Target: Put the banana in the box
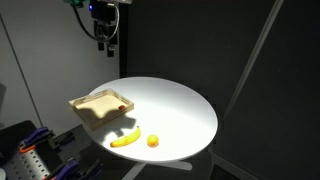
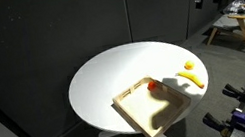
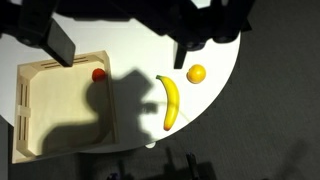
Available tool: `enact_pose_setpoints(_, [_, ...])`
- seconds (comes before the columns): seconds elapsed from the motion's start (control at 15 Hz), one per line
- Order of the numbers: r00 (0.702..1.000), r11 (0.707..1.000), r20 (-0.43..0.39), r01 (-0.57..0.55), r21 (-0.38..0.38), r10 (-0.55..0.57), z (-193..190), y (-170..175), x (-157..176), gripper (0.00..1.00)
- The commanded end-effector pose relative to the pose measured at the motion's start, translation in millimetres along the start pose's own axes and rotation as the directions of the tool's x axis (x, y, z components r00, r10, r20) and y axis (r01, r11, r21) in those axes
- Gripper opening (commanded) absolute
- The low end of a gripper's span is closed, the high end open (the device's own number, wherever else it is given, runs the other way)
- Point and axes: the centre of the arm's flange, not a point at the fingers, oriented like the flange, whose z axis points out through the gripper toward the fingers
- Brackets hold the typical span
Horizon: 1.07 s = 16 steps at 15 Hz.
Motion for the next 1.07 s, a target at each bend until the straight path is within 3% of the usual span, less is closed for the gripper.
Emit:
enact_pose_setpoints(0.0, [1.000, 1.000, -0.007, -0.019, 0.000, 0.019, 2, 5, 8, 1.00])
enact_pose_setpoints(1.0, [0.994, 0.995, -0.053, -0.092, 0.027, 0.093, 46, 49, 50, 1.00])
